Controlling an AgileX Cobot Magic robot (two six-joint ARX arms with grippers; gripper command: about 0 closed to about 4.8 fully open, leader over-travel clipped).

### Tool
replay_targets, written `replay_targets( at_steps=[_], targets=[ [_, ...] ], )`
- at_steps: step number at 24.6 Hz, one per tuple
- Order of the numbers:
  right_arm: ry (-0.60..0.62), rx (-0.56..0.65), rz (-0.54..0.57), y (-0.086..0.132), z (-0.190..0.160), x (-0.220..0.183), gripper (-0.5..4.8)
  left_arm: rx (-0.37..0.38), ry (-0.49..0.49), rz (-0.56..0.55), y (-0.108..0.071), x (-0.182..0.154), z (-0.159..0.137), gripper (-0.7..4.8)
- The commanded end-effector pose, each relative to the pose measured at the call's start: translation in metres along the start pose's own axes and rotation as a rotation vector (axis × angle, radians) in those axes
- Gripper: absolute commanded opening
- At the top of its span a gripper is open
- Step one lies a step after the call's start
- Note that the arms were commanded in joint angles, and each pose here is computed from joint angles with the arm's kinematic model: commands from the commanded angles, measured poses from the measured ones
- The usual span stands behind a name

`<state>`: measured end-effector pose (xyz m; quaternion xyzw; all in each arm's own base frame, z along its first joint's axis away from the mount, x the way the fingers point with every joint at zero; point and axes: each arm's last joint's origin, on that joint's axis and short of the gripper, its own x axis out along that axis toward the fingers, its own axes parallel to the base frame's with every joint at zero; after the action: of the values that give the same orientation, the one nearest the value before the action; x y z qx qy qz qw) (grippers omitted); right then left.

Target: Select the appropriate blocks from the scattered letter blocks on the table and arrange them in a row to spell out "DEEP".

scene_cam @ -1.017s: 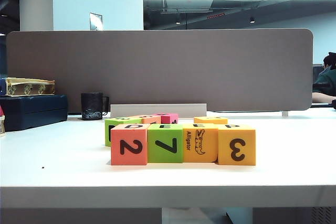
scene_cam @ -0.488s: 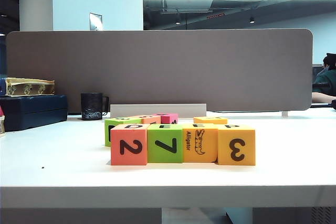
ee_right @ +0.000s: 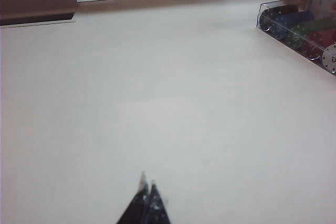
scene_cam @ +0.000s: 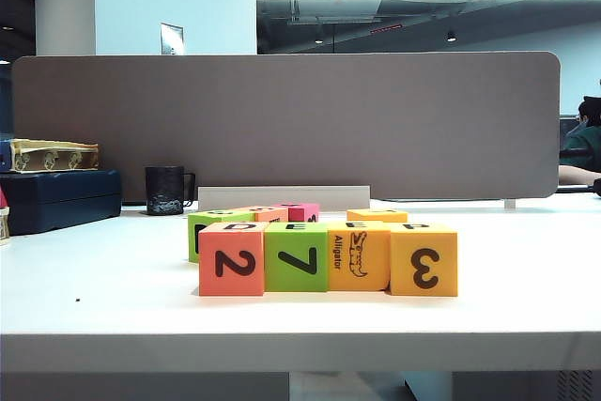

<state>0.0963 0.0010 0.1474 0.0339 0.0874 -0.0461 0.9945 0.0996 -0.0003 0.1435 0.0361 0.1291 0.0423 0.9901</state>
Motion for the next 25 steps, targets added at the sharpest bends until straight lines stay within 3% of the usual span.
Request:
replay_targets(
  at_steps=[1, 5, 25],
  targets=[
    [-0.014, 0.001, 0.001, 0.0, 0.0005, -0.0004, -0.01, -0.005, -0.029, 0.003, 0.0004, -0.0017, 0.0011, -0.06],
    [-0.014, 0.0, 0.001, 0.0, 0.0005, -0.0004, -0.01, -0.015, -0.092, 0.006, 0.0011, -0.0054, 0.0052, -0.06],
    [-0.015, 0.0, 0.002, 0.0, 0.0005, -0.0005, -0.01, -0.017, -0.088, -0.016, 0.0007, -0.0052, 0.0049, -0.06]
  ],
)
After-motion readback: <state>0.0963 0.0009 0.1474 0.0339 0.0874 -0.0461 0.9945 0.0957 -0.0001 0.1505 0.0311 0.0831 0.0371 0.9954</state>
